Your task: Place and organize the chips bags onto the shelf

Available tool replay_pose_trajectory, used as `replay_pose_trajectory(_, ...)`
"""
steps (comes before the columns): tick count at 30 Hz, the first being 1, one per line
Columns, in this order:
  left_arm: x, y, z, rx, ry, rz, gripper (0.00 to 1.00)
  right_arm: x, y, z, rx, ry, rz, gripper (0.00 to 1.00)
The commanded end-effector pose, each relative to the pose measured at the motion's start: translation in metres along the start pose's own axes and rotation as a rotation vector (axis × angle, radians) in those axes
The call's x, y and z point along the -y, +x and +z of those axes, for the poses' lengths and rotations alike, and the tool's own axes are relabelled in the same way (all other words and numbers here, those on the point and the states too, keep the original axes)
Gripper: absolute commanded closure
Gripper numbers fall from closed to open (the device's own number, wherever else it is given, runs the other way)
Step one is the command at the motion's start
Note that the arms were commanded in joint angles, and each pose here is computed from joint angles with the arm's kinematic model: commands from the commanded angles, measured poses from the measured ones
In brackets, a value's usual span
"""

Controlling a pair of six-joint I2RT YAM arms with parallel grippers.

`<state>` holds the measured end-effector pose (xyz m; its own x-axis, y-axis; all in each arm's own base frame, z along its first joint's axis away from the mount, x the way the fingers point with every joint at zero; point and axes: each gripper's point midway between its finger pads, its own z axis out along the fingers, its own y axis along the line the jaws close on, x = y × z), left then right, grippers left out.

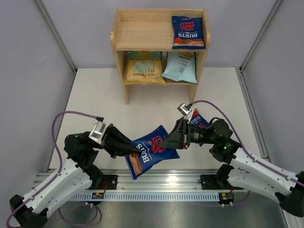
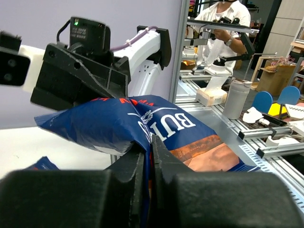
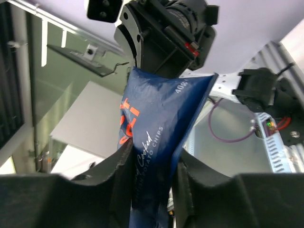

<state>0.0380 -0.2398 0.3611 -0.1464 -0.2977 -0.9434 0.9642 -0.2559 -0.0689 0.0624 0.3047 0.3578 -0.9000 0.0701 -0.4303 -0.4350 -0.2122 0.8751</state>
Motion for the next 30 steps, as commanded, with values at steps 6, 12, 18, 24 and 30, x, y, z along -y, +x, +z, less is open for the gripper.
replay_pose_trajectory(6, -0.017, -0.006, 0.000, -0.002, -0.104, 0.031, 0.44, -0.014, -0.030, -0.037, 0.196, 0.217, -0.371, 1.00)
replay_pose_trajectory(12, -0.040, -0.023, 0.000, 0.107, -0.254, -0.109, 0.01, -0.004, -0.039, -0.051, 0.183, 0.336, -0.604, 1.00)
replay_pose_trajectory(18, -0.078, -0.022, -0.003, 0.244, -0.436, -0.464, 0.01, -0.011, -0.050, -0.060, 0.228, 0.325, -0.843, 1.00)
replay_pose_trajectory(24, -0.111, 0.013, -0.010, 0.285, -0.572, -0.806, 0.01, -0.018, -0.058, -0.063, 0.292, 0.291, -0.949, 1.00)
replay_pose_trajectory(30, -0.094, 0.004, 0.002, 0.325, -0.476, -0.797, 0.01, -0.007, -0.065, -0.061, 0.300, 0.335, -0.955, 1.00)
